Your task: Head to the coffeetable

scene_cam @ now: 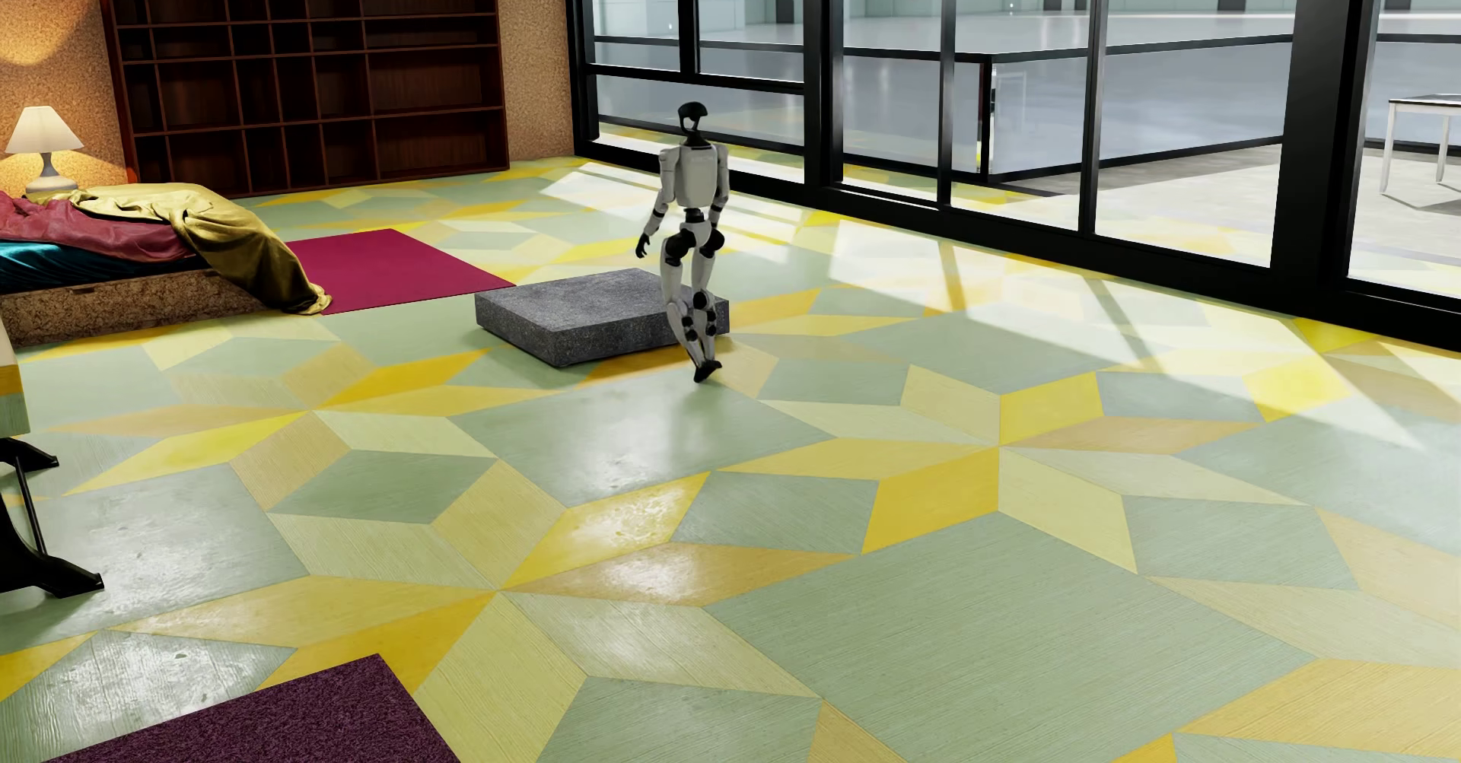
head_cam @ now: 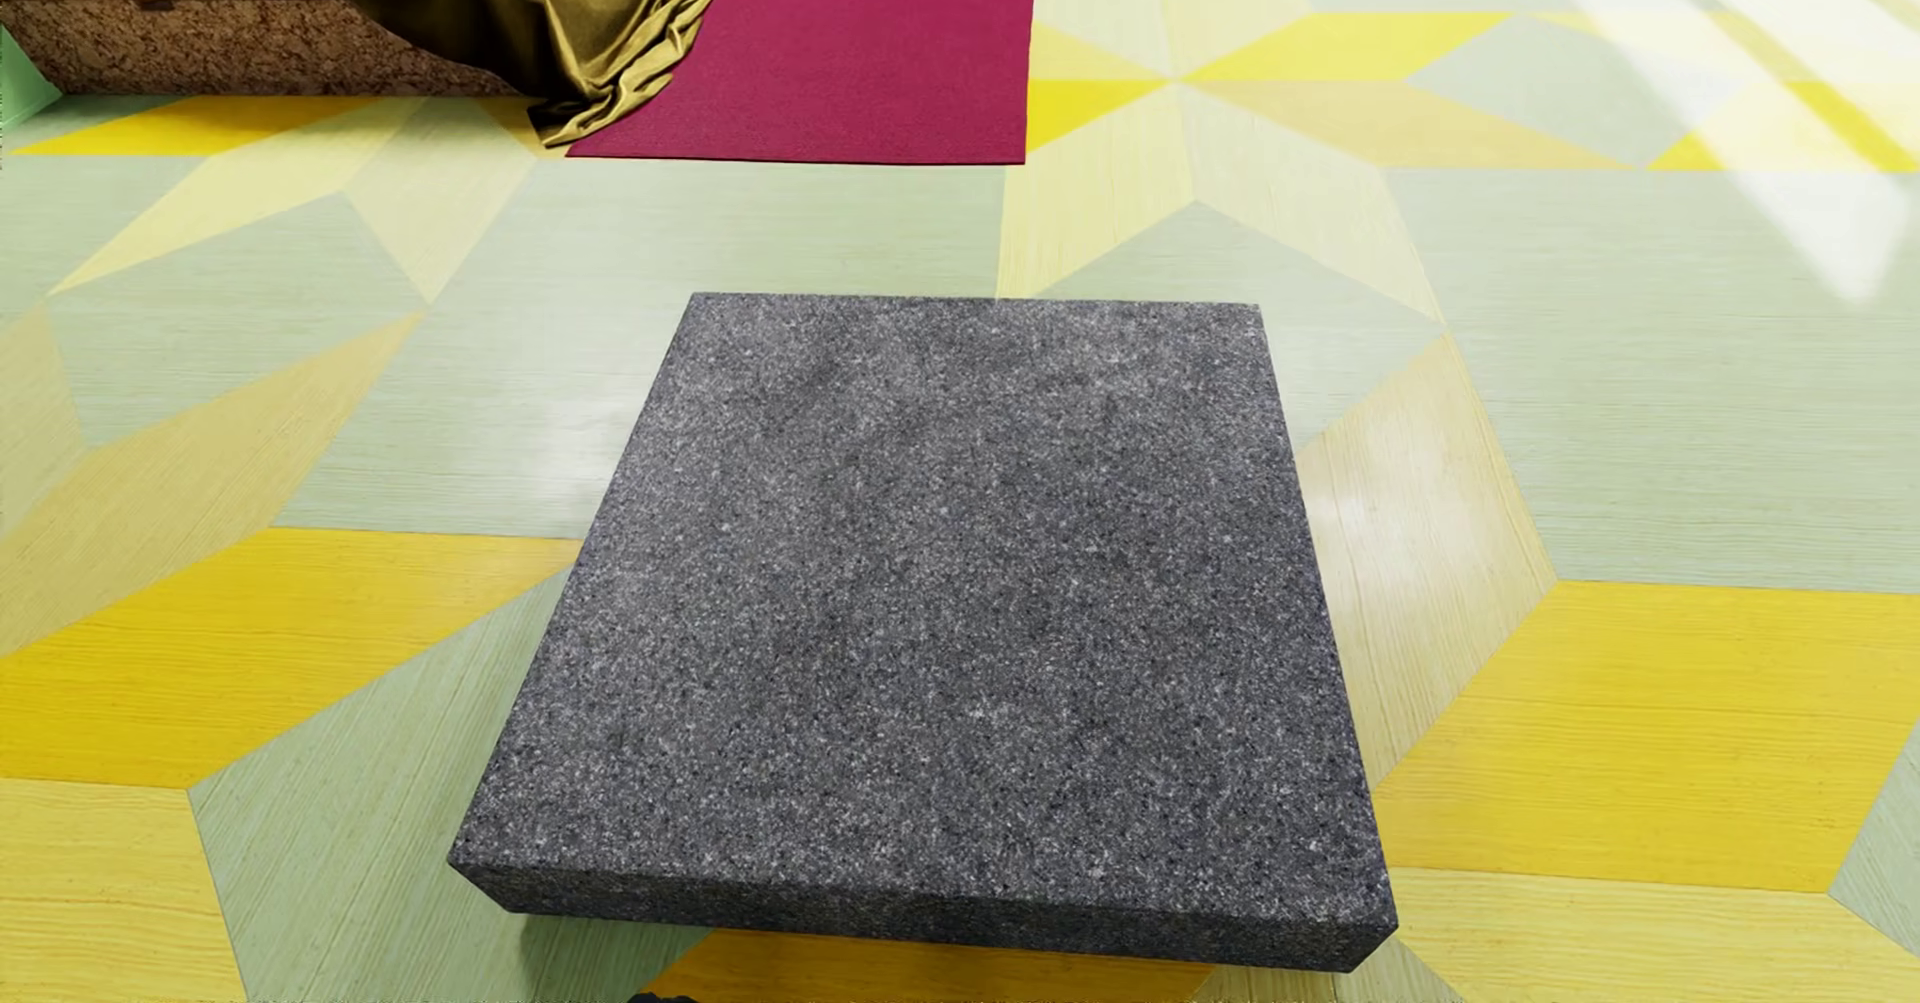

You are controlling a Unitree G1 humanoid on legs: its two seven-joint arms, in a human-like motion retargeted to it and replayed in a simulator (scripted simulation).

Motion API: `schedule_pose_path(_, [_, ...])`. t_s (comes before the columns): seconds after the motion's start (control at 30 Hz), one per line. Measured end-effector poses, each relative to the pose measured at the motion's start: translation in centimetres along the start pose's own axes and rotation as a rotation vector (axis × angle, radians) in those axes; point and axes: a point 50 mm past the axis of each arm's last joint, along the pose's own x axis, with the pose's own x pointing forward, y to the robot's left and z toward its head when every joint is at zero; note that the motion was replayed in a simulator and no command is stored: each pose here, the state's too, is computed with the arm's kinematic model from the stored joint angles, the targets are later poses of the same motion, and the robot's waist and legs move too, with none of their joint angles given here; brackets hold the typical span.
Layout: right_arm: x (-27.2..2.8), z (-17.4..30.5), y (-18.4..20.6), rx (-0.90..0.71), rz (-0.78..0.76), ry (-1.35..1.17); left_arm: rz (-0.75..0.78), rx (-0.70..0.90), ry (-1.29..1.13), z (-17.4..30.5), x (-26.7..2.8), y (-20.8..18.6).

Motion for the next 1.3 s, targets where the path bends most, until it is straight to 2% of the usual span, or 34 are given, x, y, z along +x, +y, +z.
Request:
schedule_pose_path(0.53, [1.0,3.9,-3.9,0.017,-0.121,-0.140,0.045,-0.033,-0.016,0.4,-0.2,0.5])
schedule_pose_path(0.8, [0.6,2.2,-2.3,0.043,-0.111,-0.074,0.013,-0.014,-0.014,0.8,0.0,0.0])
schedule_pose_path(0.9, [0.1,1.2,-1.2,0.008,-0.177,0.014,0.032,-0.022,-0.032,1.3,0.2,0.4])
schedule_pose_path(1.0, [0.0,1.3,-0.6,-0.037,-0.159,0.031,0.057,-0.067,-0.031,1.3,0.2,0.5])
schedule_pose_path(1.3, [0.3,5.5,-4.8,0.059,-0.291,-0.181,-0.001,-0.011,0.035,0.0,0.2,-0.3])
